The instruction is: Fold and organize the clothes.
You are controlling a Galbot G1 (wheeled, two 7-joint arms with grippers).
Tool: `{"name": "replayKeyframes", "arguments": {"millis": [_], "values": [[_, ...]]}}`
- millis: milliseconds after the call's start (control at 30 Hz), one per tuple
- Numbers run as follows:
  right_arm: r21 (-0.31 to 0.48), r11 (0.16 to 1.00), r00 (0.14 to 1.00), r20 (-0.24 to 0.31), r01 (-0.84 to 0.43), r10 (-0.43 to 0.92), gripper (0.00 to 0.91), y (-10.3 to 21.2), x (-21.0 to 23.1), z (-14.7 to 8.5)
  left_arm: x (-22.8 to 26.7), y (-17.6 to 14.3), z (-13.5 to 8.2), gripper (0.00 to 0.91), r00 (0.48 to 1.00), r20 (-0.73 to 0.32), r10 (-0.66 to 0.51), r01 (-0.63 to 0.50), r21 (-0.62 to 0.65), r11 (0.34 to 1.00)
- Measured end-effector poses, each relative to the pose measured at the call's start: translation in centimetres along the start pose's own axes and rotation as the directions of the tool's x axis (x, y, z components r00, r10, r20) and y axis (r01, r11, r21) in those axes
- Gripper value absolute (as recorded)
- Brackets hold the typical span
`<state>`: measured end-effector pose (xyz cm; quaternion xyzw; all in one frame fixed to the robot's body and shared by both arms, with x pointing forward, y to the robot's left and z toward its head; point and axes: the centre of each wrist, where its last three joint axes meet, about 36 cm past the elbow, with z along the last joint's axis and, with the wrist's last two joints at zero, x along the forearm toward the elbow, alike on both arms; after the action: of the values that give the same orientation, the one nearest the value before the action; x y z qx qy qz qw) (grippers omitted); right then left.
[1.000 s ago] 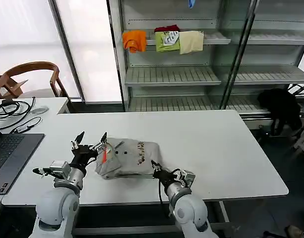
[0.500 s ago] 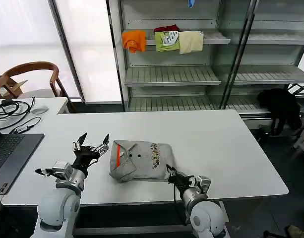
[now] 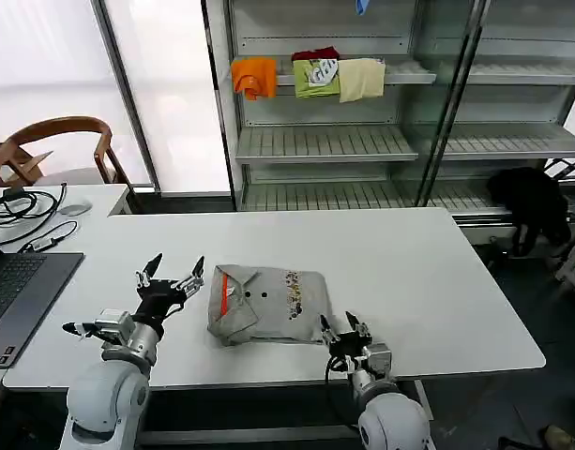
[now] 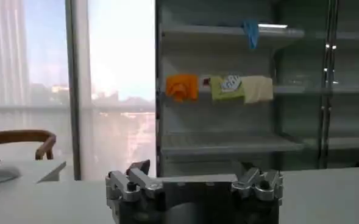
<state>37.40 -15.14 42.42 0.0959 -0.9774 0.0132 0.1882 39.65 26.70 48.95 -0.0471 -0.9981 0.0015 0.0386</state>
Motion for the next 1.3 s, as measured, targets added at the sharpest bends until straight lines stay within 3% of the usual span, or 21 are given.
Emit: {"name": "replayKeyframes", "arguments": {"millis": [233, 433, 733, 967, 1300], "values": [[0.097, 0.995, 0.999, -0.012, -0.034, 0.035, 0.907, 0.1, 0.3, 0.6, 0.0, -0.1, 0.1, 0.907, 1.000, -0.001, 0.000, 0.000, 0.004, 1.000], [0.130, 0.989, 0.998, 0.023, -0.064, 0.061, 0.907, -0.2, 0.7, 0.3, 0.3, 0.0, 0.0, 0.907, 1.000, 0.003, -0.002, 0.002, 0.014, 1.000], [0.161, 0.975, 0.982, 0.138, -0.153, 0.131, 0.907, -3.4, 1.3, -2.5, 0.5, 1.0, -0.3, 0.907, 1.000, 0.009, -0.004, 0.004, 0.044, 0.999], [0.205, 0.956, 0.969, 0.171, -0.210, 0.176, 0.907, -6.8, 1.1, -4.6, 0.7, 2.2, 0.4, 0.907, 1.000, -0.020, 0.003, -0.002, 0.059, 0.998], [0.274, 0.935, 0.968, 0.173, -0.226, 0.184, 0.907, -9.9, 1.2, -6.1, 1.0, 3.0, 2.1, 0.907, 0.998, -0.058, 0.025, -0.021, 0.071, 0.997]]}}
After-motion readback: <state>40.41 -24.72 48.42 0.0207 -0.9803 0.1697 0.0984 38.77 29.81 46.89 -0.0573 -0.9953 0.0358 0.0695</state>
